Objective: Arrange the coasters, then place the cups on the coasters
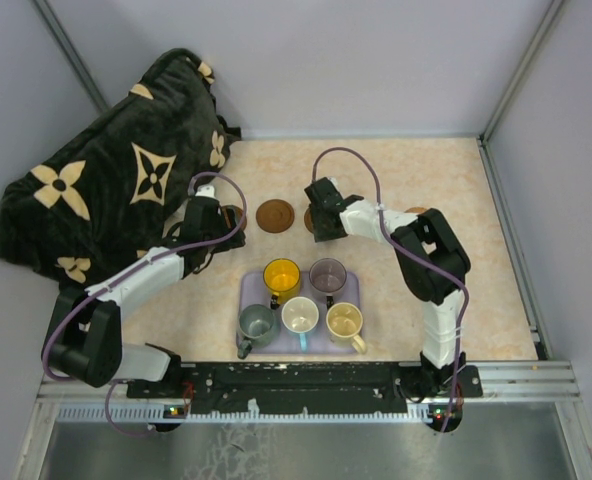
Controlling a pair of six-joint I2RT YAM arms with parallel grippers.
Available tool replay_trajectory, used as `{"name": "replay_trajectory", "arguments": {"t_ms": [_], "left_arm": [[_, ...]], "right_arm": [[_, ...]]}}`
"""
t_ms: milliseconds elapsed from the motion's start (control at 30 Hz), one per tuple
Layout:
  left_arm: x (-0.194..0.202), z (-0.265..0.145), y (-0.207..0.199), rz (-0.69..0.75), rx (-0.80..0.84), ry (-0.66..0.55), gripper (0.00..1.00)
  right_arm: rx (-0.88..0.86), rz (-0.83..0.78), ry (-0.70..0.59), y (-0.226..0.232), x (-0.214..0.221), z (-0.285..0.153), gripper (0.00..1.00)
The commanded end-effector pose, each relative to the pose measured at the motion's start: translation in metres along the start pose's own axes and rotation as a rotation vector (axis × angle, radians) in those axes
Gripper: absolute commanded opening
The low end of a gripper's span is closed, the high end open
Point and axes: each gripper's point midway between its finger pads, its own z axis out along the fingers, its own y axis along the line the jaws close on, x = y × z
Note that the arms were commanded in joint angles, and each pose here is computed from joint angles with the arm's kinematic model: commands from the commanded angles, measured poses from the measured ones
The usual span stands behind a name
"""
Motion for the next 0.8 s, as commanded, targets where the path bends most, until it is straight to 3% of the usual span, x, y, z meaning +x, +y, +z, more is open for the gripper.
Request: {"name": "replay_trajectory", "arguments": {"t_ms": [0, 300, 767], "left_arm": [[-0.001, -0.004, 0.001, 0.005, -0.004, -0.013, 0.76], [-0.003, -0.008, -0.002, -0.008, 0.018, -0.017, 0.76], [0.002, -0.009, -0.006, -0.023, 0.043, -0.011, 0.76]], "right_arm": [[0.039, 0.011, 0.036, -0.004, 0.009, 0.008, 0.40], [0.084, 0.059, 0.012, -0.030, 0.016, -0.019, 0.39], [0.215, 0.166, 0.004, -0.109, 0.043, -0.053, 0.39]]}}
